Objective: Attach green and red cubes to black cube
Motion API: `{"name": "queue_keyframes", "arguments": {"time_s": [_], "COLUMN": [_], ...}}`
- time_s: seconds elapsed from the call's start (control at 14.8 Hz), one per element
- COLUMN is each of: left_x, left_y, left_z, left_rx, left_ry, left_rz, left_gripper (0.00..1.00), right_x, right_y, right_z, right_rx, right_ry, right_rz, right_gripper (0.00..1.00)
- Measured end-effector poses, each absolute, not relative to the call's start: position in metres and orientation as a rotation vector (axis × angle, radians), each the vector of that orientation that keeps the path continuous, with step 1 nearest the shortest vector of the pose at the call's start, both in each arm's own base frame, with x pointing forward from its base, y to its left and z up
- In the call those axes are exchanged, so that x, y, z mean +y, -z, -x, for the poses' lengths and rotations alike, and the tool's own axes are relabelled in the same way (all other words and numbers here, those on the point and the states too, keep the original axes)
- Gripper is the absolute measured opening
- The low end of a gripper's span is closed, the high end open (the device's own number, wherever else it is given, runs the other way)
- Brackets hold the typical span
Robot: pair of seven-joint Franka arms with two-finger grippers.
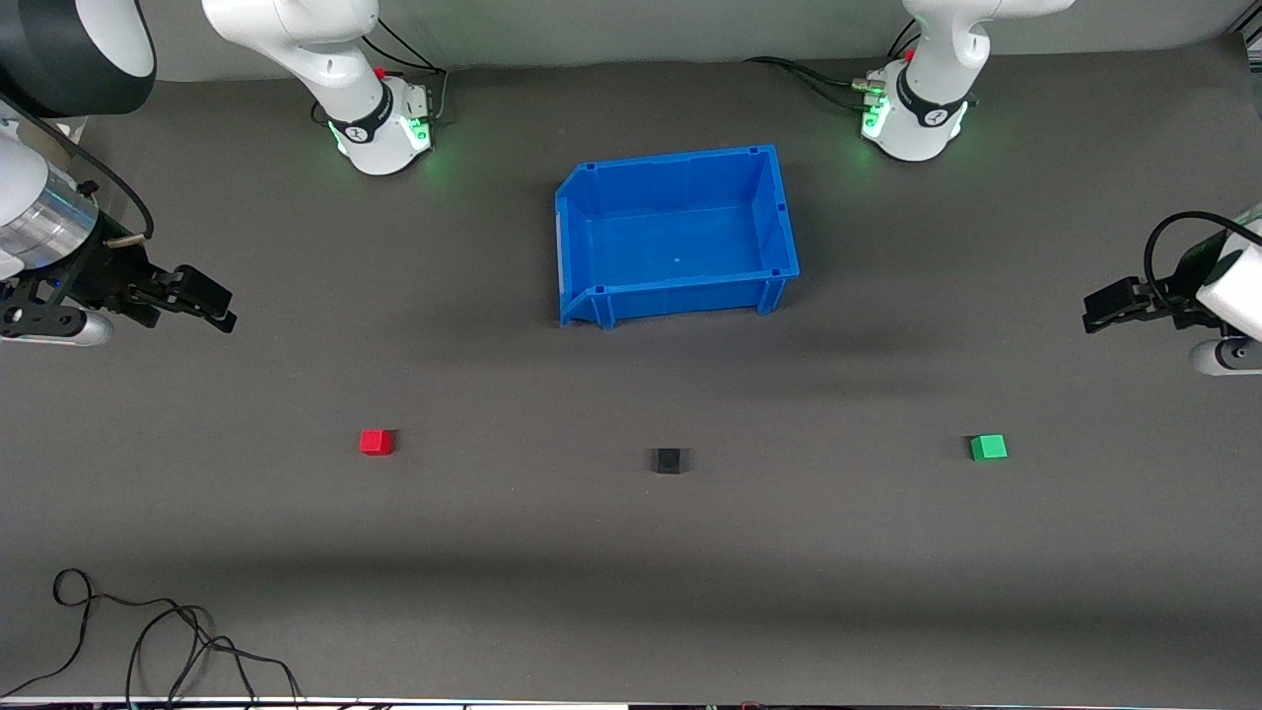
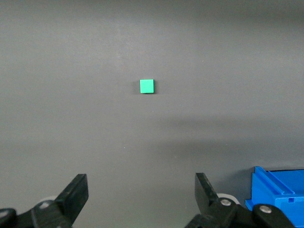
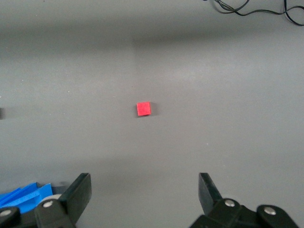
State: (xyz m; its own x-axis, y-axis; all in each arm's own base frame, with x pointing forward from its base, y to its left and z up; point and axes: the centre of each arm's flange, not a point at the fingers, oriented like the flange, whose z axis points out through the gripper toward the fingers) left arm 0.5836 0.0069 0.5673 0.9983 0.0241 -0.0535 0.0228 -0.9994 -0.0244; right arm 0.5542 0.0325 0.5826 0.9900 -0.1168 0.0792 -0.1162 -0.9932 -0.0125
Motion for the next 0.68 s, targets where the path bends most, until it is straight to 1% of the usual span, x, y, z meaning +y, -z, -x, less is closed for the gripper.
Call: {"name": "queue_keyframes", "arguments": {"time_s": [0.68], "left_x": [0.0056], "left_y": [-0.5673], "left_z": [-0.5849], "left_rx": [-0.033], "left_ry": [-0.069], "left_rz": [3.117], "left_gripper": [1.0], "right_x": [0.0326], "right_y": [-0.5819], "right_z": [-0.5554], "right_rx": [0.184], "right_ry": [0.123], "right_rz": [3.126], "right_gripper": [1.0]}}
